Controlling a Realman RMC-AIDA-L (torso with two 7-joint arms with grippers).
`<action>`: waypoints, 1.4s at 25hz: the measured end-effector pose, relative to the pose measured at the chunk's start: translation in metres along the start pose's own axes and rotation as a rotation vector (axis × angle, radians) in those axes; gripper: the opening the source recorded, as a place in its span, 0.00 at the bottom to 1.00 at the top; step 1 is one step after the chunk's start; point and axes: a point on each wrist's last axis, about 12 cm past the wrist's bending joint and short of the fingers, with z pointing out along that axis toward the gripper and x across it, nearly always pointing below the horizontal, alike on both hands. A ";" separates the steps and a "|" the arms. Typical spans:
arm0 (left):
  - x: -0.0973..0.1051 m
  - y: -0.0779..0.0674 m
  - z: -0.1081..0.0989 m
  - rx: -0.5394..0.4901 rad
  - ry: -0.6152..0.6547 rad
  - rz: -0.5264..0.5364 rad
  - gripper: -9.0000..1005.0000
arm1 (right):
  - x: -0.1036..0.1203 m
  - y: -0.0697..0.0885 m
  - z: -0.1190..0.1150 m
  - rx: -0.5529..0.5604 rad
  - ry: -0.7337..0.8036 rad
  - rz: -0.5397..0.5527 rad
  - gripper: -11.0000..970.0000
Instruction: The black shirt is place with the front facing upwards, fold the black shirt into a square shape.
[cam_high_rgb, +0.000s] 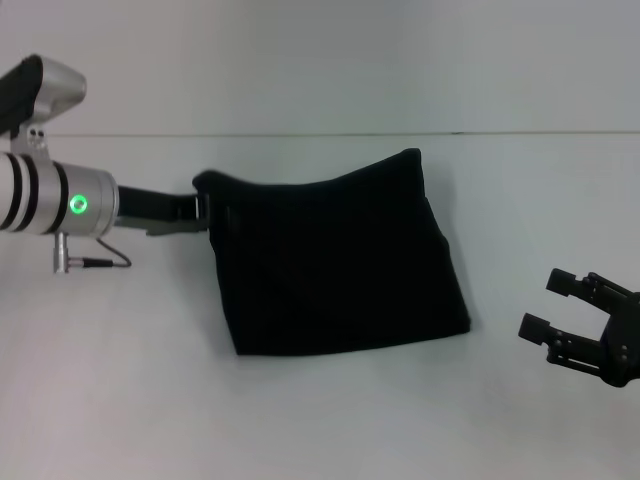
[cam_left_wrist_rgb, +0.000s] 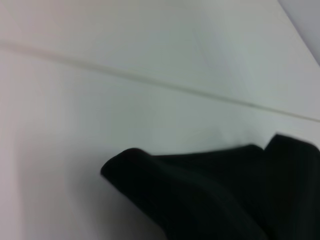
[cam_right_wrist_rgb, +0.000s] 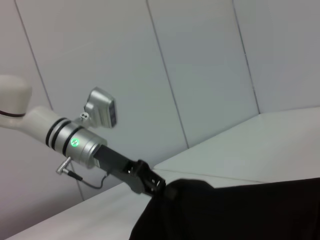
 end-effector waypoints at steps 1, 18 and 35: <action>-0.002 -0.001 0.001 -0.009 -0.012 0.013 0.19 | 0.000 0.000 0.001 0.001 -0.002 -0.002 0.95; -0.001 -0.013 0.016 -0.042 -0.182 0.087 0.26 | -0.004 -0.003 0.015 0.004 -0.006 -0.029 0.95; 0.077 -0.009 -0.056 0.407 -0.187 0.610 0.73 | -0.006 -0.006 0.030 0.017 0.040 -0.298 0.95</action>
